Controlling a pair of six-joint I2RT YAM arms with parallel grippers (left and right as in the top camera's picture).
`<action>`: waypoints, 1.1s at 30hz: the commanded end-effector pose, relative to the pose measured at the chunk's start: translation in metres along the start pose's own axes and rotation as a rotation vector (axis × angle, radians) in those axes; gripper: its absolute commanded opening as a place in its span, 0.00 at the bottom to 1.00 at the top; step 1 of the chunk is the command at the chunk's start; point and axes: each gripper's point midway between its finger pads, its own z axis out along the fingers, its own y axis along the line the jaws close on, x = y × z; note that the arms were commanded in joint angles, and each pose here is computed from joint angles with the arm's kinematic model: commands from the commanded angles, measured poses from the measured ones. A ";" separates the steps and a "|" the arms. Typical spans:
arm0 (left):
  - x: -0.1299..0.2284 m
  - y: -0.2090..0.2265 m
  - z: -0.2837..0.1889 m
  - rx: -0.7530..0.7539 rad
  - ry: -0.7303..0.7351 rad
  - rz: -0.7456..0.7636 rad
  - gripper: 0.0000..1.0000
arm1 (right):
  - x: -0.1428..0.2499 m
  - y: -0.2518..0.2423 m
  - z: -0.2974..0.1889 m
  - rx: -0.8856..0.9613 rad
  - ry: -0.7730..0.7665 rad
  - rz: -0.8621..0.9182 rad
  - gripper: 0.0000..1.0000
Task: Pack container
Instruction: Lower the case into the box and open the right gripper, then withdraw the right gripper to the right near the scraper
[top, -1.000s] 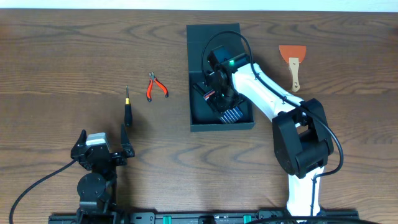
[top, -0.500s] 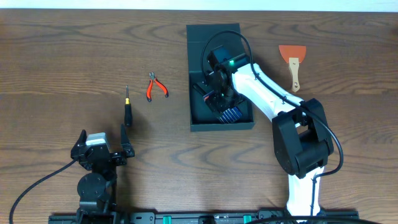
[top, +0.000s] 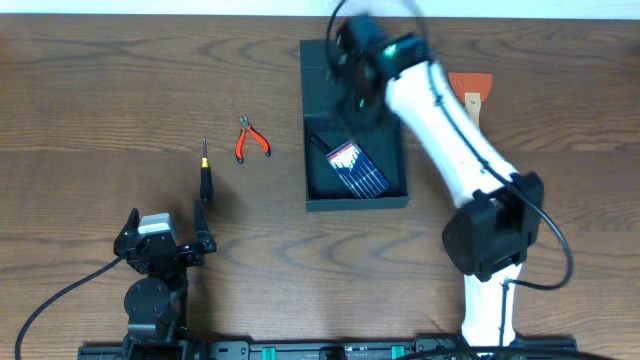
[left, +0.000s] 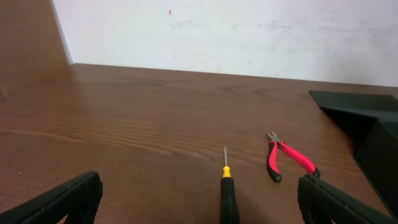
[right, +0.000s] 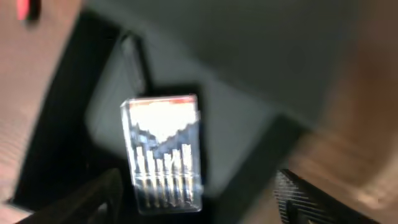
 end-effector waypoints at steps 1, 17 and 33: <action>0.015 0.005 0.002 -0.025 0.034 0.005 0.98 | -0.013 -0.062 -0.052 0.143 -0.107 0.181 0.81; 0.015 0.005 0.002 -0.025 0.034 0.005 0.99 | 0.108 -0.247 -0.036 0.174 0.078 0.715 0.88; 0.015 0.005 0.002 -0.025 0.034 0.005 0.99 | 0.157 -0.245 0.023 0.127 0.240 0.742 0.99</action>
